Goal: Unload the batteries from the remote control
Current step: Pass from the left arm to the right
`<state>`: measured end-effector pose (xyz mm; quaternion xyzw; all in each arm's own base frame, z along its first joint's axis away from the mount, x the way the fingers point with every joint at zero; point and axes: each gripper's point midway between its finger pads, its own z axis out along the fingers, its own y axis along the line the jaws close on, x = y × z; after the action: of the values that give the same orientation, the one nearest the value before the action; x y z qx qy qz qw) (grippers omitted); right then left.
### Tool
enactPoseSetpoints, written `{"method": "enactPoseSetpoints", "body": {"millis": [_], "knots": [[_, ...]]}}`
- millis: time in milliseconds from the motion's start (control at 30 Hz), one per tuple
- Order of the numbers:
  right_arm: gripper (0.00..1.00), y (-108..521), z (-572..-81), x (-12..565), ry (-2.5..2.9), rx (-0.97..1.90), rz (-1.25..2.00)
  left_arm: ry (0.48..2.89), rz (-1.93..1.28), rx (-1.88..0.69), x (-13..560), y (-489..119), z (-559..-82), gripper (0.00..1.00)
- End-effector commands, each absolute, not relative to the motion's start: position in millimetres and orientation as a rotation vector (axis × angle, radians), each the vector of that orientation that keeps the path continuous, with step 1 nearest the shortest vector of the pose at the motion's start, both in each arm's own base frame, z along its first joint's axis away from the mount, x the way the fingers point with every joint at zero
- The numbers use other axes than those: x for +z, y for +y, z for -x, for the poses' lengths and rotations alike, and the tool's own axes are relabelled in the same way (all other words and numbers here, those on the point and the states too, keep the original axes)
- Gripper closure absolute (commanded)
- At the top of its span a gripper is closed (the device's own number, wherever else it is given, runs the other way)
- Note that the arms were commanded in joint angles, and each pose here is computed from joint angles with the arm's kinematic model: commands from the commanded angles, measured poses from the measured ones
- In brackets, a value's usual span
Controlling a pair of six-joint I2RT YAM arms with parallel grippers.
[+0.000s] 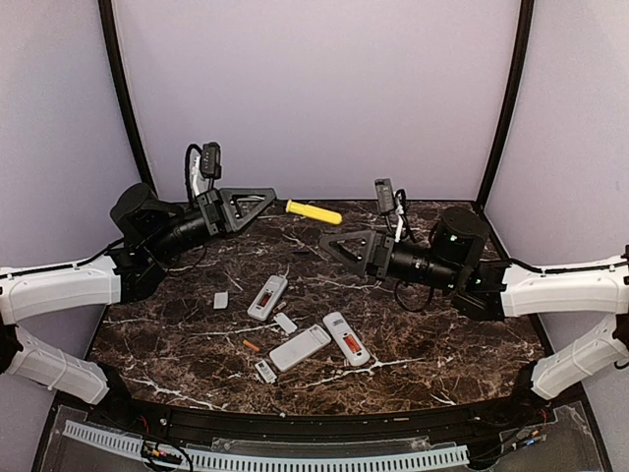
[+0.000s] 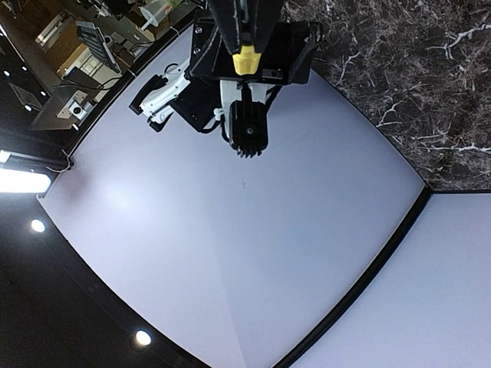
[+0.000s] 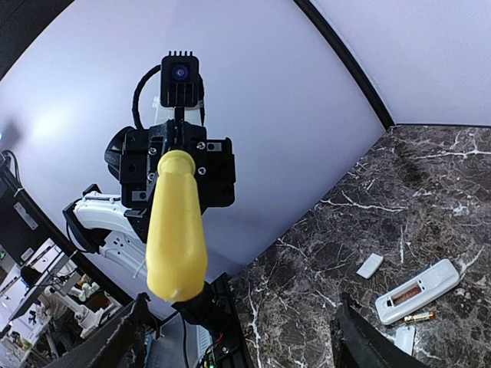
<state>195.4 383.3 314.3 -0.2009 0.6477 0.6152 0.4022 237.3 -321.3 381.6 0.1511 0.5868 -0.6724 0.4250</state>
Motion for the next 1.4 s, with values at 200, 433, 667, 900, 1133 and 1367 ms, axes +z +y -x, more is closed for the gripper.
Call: {"method": "enactPoseSetpoints", "body": {"millis": [200, 433, 667, 900, 1133, 1367], "knots": [[0.44, 393, -185, 371, 1.452, 1.637, 0.555, 1.451, -0.453, -1.731, 382, -323, -225, 1.00], [0.66, 394, -184, 380, 1.428, 1.637, 0.569, 1.446, -0.467, -1.754, 382, -327, -224, 1.00], [0.75, 394, -183, 377, 1.436, 1.635, 0.570, 1.451, -0.464, -1.754, 381, -328, -224, 1.00], [0.95, 395, -185, 375, 1.441, 1.623, 0.571, 1.469, -0.477, -1.753, 380, -331, -225, 1.00], [1.00, 373, -198, 370, 1.507, 1.468, 0.482, 1.606, -0.419, -1.690, 352, -332, -235, 0.55], [1.00, 322, -233, 316, 1.812, 1.044, 0.328, 1.980, -0.269, -1.458, 273, -328, -258, 0.36]]}}
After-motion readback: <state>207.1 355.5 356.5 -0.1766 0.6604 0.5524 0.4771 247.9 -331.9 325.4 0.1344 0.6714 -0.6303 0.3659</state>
